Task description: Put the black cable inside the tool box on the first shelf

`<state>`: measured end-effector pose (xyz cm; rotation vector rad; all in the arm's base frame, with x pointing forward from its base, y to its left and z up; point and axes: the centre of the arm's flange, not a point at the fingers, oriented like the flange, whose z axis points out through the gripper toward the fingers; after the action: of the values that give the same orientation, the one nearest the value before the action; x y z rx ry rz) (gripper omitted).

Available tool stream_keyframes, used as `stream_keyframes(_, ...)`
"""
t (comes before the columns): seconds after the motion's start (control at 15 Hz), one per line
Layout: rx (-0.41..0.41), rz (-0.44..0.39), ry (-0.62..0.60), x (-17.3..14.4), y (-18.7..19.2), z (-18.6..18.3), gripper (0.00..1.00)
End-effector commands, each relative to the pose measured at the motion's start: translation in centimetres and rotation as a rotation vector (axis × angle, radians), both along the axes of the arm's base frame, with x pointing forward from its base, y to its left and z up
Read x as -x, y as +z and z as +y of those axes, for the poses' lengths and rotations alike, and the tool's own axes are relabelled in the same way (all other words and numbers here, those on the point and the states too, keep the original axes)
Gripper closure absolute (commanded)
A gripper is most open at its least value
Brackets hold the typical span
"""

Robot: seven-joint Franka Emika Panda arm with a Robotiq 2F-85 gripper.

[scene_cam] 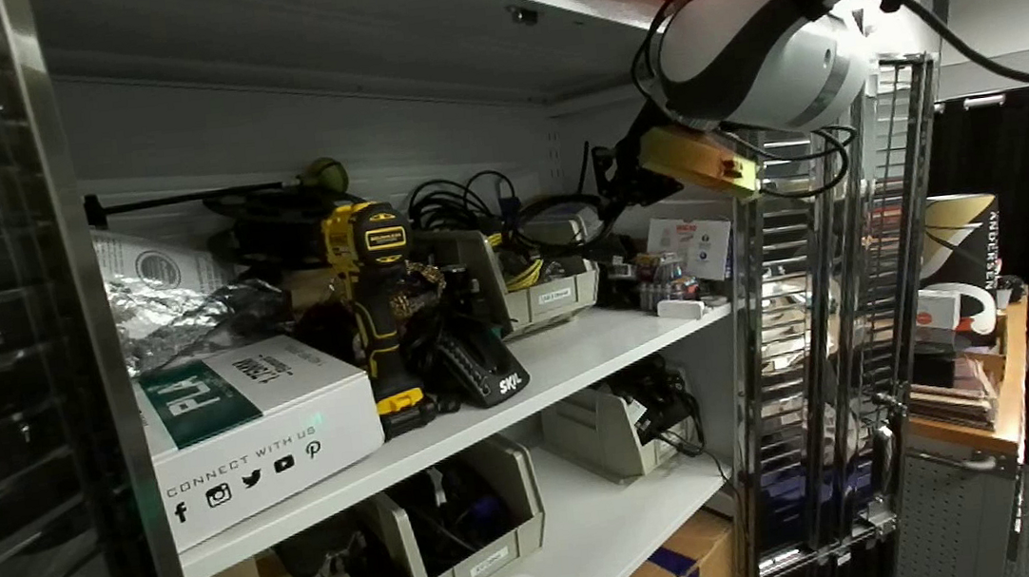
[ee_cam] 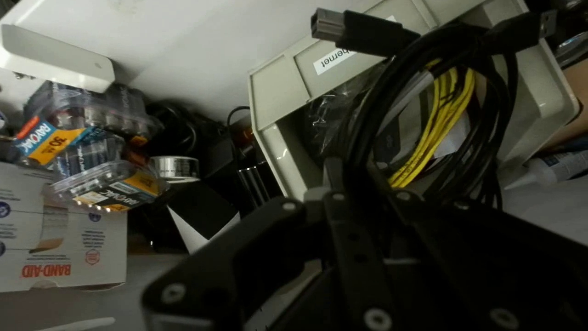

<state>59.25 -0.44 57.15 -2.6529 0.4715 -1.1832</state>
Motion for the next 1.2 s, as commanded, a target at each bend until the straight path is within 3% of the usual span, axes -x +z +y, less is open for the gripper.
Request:
stream_keyframes(0.0,0.013,-0.070,0.004,-2.6,-1.3,0.2,0.92)
stream_keyframes(0.4,0.010,-0.155,-0.021,-7.0,-3.2,0.8,0.92)
stream_keyframes(0.73,-0.012,-0.208,-0.028,-9.8,-1.9,1.4,0.93)
stream_keyframes(1.13,-0.048,-0.197,-0.021,-13.1,-3.0,1.7,0.93)
